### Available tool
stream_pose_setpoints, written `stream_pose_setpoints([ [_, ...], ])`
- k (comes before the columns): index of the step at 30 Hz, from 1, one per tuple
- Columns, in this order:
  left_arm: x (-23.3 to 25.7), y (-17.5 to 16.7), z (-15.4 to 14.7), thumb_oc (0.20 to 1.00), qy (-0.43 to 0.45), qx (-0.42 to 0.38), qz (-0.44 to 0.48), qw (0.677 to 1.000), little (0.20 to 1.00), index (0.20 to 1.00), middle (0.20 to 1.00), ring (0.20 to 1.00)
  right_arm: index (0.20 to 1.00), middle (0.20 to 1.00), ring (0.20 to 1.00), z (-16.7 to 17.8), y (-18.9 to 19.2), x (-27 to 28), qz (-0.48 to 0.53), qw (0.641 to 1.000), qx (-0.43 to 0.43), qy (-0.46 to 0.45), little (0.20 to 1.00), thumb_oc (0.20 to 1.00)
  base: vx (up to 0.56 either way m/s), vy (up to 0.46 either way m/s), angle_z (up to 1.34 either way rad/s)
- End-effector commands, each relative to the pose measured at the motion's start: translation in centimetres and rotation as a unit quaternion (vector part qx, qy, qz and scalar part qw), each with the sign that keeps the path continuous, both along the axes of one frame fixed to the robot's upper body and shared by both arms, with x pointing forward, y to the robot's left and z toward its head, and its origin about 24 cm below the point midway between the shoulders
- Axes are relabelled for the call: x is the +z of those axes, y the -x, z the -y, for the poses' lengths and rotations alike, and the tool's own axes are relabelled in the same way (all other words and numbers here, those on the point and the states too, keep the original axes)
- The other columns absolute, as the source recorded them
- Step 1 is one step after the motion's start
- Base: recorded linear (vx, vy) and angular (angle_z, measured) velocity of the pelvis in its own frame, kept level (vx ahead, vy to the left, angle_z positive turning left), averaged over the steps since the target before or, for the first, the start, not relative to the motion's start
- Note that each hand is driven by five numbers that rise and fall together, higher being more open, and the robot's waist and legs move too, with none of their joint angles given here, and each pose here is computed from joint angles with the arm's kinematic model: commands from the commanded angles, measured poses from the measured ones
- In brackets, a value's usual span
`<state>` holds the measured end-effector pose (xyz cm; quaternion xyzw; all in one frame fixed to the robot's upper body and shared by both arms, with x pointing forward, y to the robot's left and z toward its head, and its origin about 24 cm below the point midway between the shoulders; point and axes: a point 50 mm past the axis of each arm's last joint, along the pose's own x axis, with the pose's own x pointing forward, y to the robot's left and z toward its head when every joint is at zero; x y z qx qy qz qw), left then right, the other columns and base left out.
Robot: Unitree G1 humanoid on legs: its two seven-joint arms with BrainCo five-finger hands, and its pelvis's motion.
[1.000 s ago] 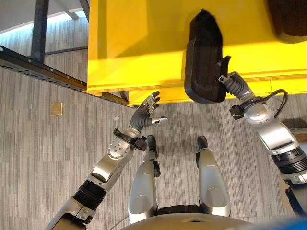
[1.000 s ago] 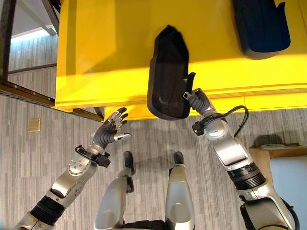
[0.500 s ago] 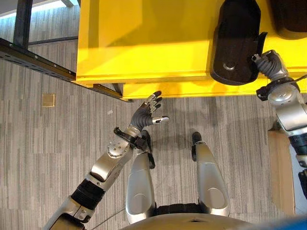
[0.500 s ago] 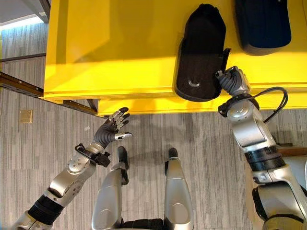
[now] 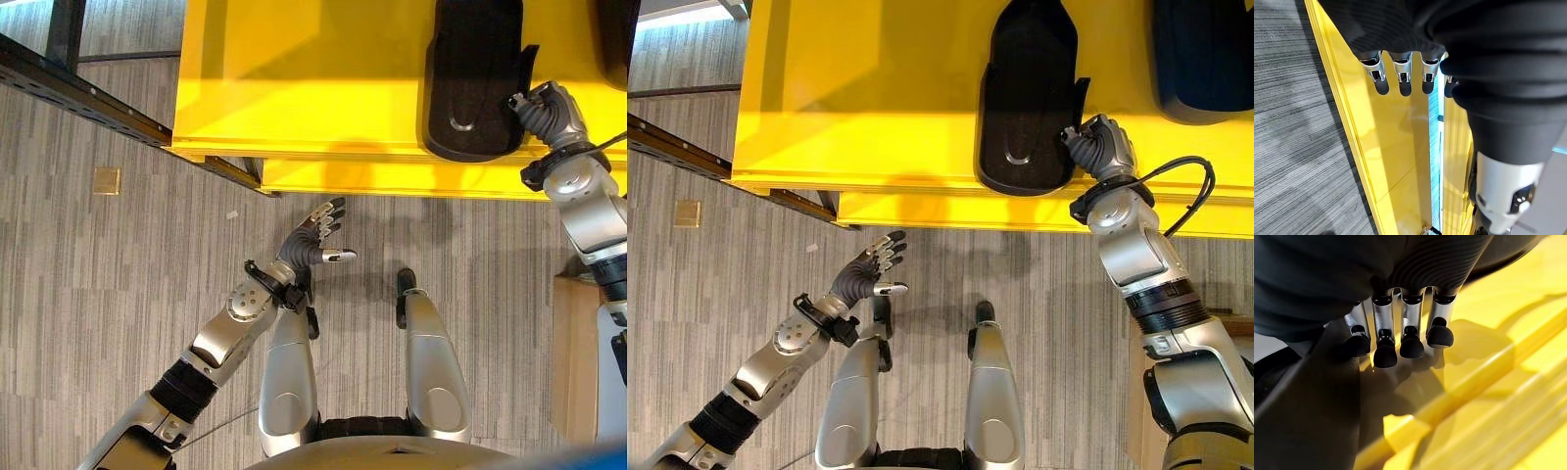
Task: Move parts from the plastic box to the shelf.
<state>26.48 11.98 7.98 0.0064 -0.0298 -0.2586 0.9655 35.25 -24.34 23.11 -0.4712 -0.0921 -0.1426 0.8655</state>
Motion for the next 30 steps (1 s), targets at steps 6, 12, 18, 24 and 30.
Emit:
stream_pose_setpoints([
  [6,-0.1,1.2,0.4,1.0,-0.02,-0.048,0.007,0.999,1.0,1.0,1.0,1.0,0.2,0.2,0.2,-1.9,-1.1,5.6,0.098,0.994,0.025,-0.027,0.2,0.2,0.13,0.228,0.1],
  [12,-1.3,1.7,-0.6,1.0,-0.037,-0.036,-0.017,0.999,1.0,1.0,1.0,1.0,0.2,0.2,0.2,-0.8,-2.1,6.1,0.09,0.994,0.014,-0.061,0.2,0.2,0.08,0.168,-0.03],
  [18,-1.7,1.7,-0.5,1.0,-0.059,-0.029,-0.022,0.998,1.0,1.0,1.0,1.0,0.2,0.2,0.2,-0.4,-3.0,5.9,0.086,0.992,-0.007,-0.096,0.2,0.2,0.09,-0.163,-0.6],
  [24,-1.8,2.0,-0.5,1.0,-0.057,-0.056,-0.029,0.996,1.0,1.0,1.0,1.0,0.2,0.2,0.2,2.4,-2.8,6.4,0.082,0.989,-0.051,-0.108,0.2,0.2,0.0,-0.19,0.86],
  [30,-2.0,2.1,-0.7,1.0,-0.058,-0.05,-0.033,0.997,1.0,1.0,1.0,1.0,0.2,0.2,0.2,3.5,-2.3,6.9,0.087,0.991,-0.07,-0.079,0.2,0.2,0.03,-0.078,0.05],
])
